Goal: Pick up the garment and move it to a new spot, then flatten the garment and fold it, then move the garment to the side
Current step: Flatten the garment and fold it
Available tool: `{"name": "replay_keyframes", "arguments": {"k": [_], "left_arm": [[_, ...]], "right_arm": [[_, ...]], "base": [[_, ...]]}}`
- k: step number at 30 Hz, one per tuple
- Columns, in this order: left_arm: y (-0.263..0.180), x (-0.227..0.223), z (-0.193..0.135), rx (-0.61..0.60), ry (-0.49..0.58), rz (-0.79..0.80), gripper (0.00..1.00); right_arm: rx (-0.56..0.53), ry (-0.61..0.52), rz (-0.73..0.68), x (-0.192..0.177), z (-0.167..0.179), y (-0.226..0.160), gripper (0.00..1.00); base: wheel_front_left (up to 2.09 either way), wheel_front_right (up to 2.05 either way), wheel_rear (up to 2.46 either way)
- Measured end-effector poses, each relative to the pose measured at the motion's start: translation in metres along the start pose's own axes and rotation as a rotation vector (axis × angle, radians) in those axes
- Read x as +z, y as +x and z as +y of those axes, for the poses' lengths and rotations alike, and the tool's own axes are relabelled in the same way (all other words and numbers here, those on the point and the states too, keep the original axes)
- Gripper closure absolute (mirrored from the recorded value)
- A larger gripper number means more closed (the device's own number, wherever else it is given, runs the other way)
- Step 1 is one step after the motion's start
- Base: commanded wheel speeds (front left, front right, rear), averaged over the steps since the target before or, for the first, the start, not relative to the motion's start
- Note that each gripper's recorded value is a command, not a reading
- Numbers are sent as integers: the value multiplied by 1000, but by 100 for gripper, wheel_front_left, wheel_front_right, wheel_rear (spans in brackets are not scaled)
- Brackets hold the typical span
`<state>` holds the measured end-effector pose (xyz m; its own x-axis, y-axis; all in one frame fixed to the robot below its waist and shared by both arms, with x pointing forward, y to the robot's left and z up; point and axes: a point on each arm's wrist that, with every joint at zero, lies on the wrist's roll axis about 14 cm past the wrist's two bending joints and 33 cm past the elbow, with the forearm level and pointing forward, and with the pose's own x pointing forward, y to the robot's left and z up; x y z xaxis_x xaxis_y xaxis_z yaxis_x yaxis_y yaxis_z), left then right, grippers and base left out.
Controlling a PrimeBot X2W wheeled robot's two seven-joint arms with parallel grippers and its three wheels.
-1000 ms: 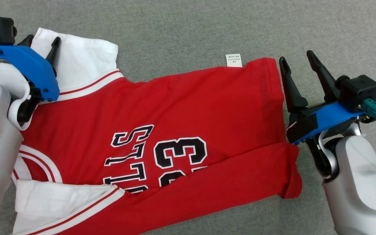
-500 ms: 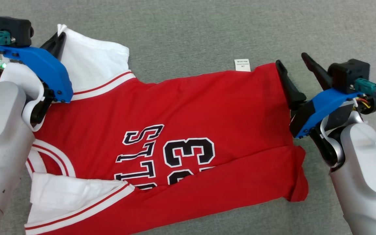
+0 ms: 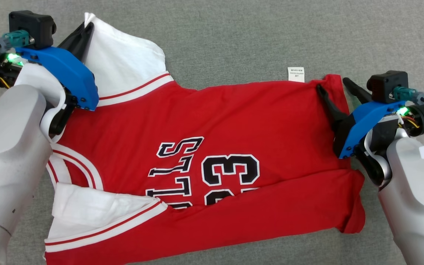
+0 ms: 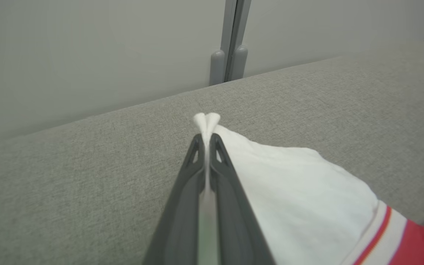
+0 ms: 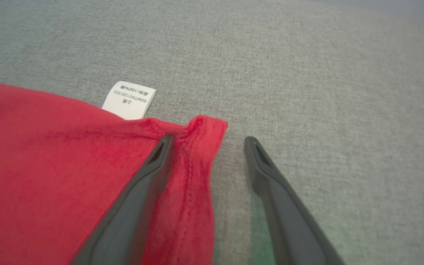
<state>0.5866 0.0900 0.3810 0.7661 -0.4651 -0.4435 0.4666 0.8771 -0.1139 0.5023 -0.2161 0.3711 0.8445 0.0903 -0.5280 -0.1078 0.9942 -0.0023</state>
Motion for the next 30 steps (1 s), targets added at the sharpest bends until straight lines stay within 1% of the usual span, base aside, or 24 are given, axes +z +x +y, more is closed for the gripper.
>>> {"name": "replay_keyframes", "arguments": {"k": [1,3,4,5,9,14,19,30], "left_arm": [[0,1,0,0,2,-6,100],[0,5,0,-4,4,-18,100],[0,6,-1,-5,3,-21,100],[-1,7,-1,-6,1,-27,100],[-6,16,-2,-7,6,-66,100],[-22,43,-1,4,14,-153,100],[-43,57,-8,-4,16,-220,100],[-94,48,-23,-19,-16,-301,100]], "right_arm": [[2,1,4,-1,0,1,7],[9,10,13,-2,2,5,53],[14,14,13,-2,3,6,98],[18,16,9,-1,5,7,100],[26,28,-37,8,7,7,100],[7,8,-150,33,-2,-1,100],[12,1,-231,50,1,-12,100],[28,-20,-298,46,6,-31,100]], "base": [[0,0,0],[0,0,0],[0,0,0],[0,0,0],[0,0,0],[0,0,0],[0,0,0],[0,0,0]]}}
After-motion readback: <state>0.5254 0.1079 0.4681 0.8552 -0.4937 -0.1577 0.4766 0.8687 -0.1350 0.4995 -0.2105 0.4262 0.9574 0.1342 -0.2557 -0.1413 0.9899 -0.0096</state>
